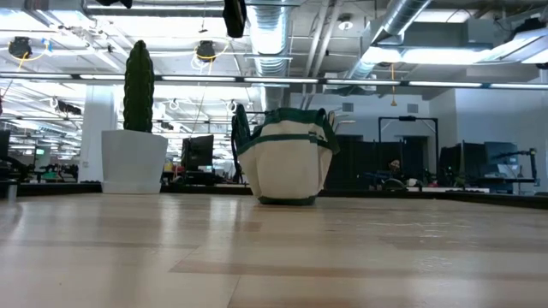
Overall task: Pick & Place Garden tools in Gardening bag
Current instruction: Put the garden pruner into the side pocket of the gardening bag
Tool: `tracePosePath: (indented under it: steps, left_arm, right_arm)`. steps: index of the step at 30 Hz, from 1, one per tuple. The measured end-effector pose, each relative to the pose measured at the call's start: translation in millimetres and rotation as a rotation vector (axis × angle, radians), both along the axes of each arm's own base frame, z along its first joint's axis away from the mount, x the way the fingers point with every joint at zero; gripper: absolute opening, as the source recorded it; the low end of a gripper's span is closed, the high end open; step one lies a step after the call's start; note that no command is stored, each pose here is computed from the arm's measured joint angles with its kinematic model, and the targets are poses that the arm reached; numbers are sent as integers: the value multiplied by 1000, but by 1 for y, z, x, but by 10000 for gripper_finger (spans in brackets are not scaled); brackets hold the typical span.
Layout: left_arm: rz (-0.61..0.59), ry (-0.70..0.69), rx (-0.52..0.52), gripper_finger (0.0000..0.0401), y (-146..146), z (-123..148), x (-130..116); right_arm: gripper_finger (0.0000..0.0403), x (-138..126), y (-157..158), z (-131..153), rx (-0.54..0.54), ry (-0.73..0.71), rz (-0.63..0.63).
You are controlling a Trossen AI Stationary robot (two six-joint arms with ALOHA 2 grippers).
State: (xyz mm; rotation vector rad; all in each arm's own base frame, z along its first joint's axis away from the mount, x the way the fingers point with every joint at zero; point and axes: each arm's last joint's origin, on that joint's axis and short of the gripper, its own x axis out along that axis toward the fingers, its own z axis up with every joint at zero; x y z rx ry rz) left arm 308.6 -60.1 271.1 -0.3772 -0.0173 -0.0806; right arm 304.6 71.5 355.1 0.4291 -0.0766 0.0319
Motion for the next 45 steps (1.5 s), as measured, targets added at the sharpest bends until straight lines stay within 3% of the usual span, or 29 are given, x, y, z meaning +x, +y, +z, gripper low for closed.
tracePosePath:
  steps: [16, 25, 33, 37, 45]
  left_arm:
    - [5, -2, -3, 8, 1, 0, 0]
    - [6, -3, -4, 13, 1, 0, 0]
    - [7, -24, -17, 65, 1, 3, 0]
    - [3, -21, -79, 92, 1, 3, 0]
    - [-3, -23, -86, 183, 1, 4, -1]
  right_arm:
    - [76, 1, -5, -1, -1, 2, -26]
    - [62, 1, -5, 0, -3, 3, -41]
    - [57, 1, -5, 2, -17, -21, -42]
    - [57, 1, -5, 2, -17, -23, -34]
    - [57, 1, -4, 2, -18, -25, -10]
